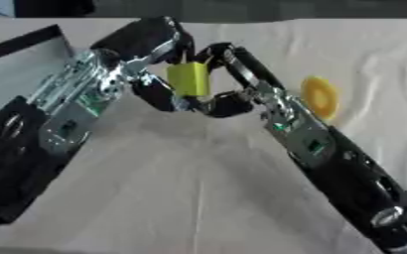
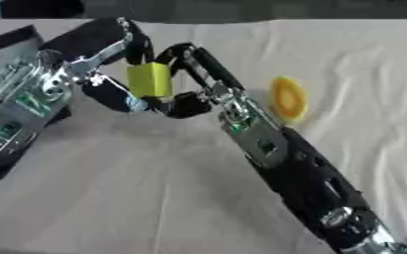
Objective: Pick up the objects with one hand, pass them to the other hand, and then place them into the box on the other side of the table.
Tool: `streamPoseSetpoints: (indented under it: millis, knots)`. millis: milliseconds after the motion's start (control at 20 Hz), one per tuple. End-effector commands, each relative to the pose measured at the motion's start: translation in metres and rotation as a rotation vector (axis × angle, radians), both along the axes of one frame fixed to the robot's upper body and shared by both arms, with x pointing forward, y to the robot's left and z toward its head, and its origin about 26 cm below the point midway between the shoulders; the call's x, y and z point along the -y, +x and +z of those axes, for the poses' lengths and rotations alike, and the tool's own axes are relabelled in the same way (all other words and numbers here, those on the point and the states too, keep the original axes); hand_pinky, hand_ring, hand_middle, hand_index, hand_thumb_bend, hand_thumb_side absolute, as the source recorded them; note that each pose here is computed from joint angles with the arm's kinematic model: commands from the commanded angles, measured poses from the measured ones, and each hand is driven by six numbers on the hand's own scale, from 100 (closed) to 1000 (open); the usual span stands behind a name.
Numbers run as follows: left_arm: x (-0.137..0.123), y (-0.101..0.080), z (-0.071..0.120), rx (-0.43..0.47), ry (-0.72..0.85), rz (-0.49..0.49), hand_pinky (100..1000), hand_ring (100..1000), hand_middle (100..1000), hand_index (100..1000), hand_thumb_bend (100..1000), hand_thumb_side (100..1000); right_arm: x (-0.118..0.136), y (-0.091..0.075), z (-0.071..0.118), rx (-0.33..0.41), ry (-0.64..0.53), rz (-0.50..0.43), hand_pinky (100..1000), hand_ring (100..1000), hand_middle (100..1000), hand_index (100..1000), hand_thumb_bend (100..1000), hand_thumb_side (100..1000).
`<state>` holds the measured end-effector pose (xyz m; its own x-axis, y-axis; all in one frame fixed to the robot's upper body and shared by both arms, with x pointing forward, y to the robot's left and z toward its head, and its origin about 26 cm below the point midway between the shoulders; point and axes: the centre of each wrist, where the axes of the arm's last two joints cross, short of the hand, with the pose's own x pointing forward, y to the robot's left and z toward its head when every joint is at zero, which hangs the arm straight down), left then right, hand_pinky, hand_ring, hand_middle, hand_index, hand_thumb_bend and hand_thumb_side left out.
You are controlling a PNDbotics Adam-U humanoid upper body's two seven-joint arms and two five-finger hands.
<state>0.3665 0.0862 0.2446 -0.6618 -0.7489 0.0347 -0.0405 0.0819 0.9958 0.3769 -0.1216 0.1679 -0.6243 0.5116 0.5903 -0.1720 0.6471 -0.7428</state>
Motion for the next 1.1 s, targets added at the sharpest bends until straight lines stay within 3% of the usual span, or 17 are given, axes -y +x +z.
streamPoseSetpoints:
  millis: [50,1100]
  knots:
    - [-0.0021,-0.0012,0.0113,0.042,0.007,0.006,703,518,401,432,343,100,-0.0036,-0.0023,0.0118,0.044,-0.012,0.025,809,667,703,743,535,222]
    - [-0.0034,-0.0061,0.0185,0.085,0.025,0.016,698,505,381,410,358,100,0.002,-0.0033,0.0148,0.133,-0.174,0.08,848,765,806,846,604,249]
